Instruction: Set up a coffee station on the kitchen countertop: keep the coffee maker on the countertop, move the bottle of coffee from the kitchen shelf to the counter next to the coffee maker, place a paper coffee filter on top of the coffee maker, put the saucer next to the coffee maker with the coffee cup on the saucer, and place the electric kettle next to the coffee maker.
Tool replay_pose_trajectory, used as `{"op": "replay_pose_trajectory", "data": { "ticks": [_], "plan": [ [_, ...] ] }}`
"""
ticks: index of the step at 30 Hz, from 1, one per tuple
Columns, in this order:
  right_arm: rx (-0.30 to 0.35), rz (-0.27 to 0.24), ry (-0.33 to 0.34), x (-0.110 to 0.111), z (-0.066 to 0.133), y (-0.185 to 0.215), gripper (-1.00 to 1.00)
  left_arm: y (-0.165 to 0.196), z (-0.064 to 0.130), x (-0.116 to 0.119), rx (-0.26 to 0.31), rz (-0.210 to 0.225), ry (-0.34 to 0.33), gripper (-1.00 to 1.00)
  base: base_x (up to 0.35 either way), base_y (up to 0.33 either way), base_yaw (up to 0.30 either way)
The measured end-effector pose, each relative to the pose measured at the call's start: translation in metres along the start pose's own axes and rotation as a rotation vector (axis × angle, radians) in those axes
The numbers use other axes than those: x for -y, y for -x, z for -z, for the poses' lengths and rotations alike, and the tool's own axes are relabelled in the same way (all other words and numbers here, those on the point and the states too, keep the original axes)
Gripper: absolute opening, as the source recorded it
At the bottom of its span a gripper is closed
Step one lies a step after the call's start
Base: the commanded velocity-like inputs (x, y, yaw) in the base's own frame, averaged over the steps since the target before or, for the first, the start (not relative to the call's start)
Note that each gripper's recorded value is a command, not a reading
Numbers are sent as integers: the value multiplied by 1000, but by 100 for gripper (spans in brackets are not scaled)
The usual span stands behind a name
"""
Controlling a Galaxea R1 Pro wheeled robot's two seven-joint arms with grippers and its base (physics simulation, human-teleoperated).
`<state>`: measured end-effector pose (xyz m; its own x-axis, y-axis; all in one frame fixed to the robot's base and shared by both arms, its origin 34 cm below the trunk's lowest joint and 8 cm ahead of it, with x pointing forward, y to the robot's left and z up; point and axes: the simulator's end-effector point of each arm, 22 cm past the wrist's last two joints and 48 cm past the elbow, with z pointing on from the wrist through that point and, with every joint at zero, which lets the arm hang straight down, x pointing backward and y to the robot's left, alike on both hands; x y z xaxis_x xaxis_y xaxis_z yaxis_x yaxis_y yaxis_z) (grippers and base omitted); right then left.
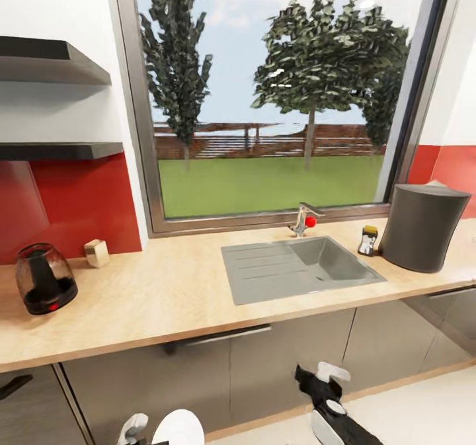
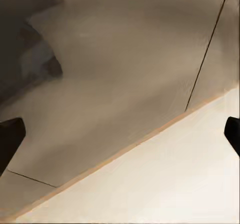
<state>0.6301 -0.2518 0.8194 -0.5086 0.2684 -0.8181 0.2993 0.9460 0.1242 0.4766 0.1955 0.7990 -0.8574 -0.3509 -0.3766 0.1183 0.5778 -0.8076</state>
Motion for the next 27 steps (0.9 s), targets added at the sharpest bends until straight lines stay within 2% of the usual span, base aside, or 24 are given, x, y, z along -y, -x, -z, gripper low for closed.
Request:
{"op": "replay_pose_trajectory", "data": {
  "ticks": [1,3,5,6,7,9,11,12,13,17,20,27],
  "plan": [
    [-13,15,-47,23,0,-17,100,-1,-1,1,1,1,-2,-100,0,0,-284],
    [-39,52,-106,55,4,-41,100,-3,-4,4,1,5,-8,-100,0,0,-284],
    [-57,99,-128,70,7,-54,100,-9,-9,7,-3,17,-15,-100,0,0,-284],
    [-67,142,-133,77,8,-61,100,-13,-13,9,-7,27,-21,-100,0,0,-283],
    [-94,205,-144,90,12,-74,100,-17,-16,12,-9,36,-27,-100,0,0,-256],
    [-146,275,-144,100,18,-94,100,-18,-18,14,-5,43,-30,-100,0,0,-99],
    [-379,363,-84,101,39,-160,100,-12,-17,13,27,45,-33,-100,0,0,-20],
    [-516,386,9,91,53,-193,100,-11,-15,8,53,41,-25,-100,0,0,-4],
    [-574,381,97,76,61,-208,100,-16,-12,1,64,49,-10,-100,0,0,-3],
    [-615,367,178,61,68,-218,100,-25,-5,-14,96,79,22,-100,0,0,-1],
    [-623,363,190,55,70,-221,100,-25,-2,-19,126,91,34,-100,0,0,0],
    [-622,365,185,59,69,-220,100,-25,-2,-20,132,88,36,-100,0,-82,0]
  ]
}}
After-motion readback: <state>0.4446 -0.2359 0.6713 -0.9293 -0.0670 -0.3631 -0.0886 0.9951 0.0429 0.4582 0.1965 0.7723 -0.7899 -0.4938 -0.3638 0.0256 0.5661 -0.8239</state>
